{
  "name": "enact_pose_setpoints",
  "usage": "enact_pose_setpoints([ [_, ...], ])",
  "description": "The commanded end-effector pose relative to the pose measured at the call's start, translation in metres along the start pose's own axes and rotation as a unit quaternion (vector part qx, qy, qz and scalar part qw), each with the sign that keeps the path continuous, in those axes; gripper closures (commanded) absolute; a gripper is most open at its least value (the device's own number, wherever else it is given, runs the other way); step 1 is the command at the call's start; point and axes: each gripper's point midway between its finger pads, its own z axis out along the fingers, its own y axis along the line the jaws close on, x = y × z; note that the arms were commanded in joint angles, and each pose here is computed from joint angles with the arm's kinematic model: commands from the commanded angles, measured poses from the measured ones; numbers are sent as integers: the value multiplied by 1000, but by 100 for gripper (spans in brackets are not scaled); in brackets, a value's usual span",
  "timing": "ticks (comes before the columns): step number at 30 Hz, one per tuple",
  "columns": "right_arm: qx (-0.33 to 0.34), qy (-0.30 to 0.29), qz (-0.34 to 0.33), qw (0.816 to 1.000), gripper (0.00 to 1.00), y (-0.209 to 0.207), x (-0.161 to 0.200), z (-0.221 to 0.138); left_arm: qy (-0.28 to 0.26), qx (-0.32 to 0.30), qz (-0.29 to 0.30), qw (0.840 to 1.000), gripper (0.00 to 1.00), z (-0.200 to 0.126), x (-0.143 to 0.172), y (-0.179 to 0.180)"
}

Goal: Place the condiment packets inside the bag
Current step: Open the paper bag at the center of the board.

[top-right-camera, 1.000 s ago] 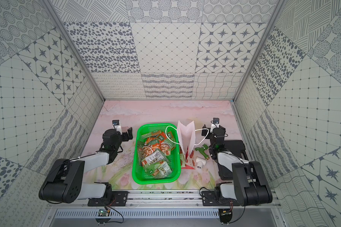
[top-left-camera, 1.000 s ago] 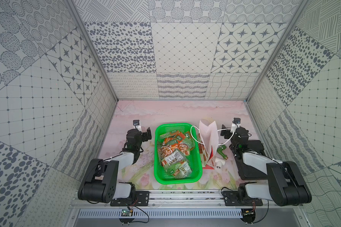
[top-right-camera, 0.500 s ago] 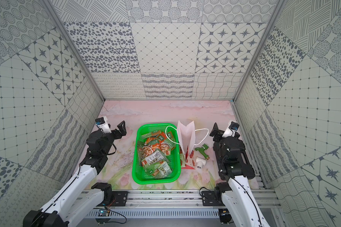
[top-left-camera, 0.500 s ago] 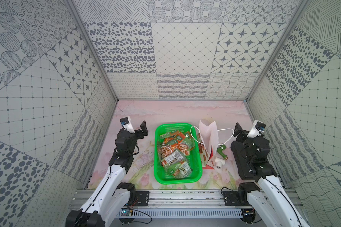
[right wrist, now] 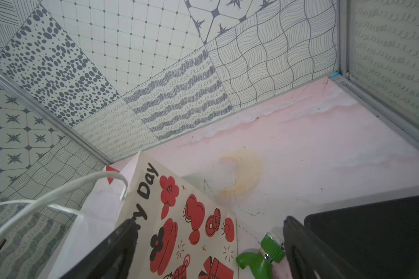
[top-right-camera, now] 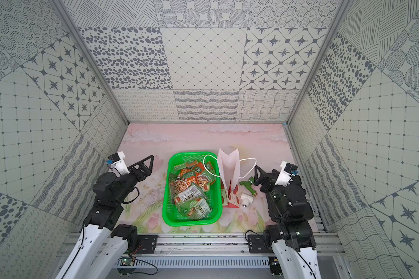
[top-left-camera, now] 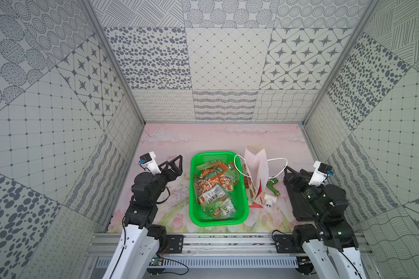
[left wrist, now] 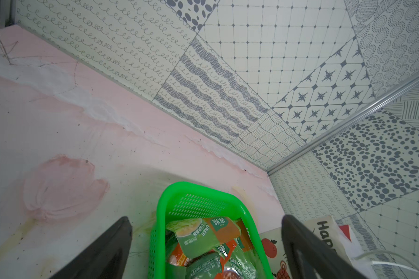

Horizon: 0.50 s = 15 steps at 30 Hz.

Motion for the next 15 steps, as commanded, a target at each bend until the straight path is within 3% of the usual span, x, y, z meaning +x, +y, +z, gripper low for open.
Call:
enact_pose_setpoints([
  [1,-74,1,34,997,3,36,-17,-21,94,57,-30,994,1,-13,28,-26],
  [7,-38,-15,50,998,3,34,-36,-43,61,34,-150,986,0,-21,34,-8],
  [10,-53,-20,43,997,3,45,-46,-54,56,80,-168,981,1,-24,23,-29],
  [15,-95,11,37,995,3,69,-54,-52,99,127,-165,973,1,-28,12,-70],
])
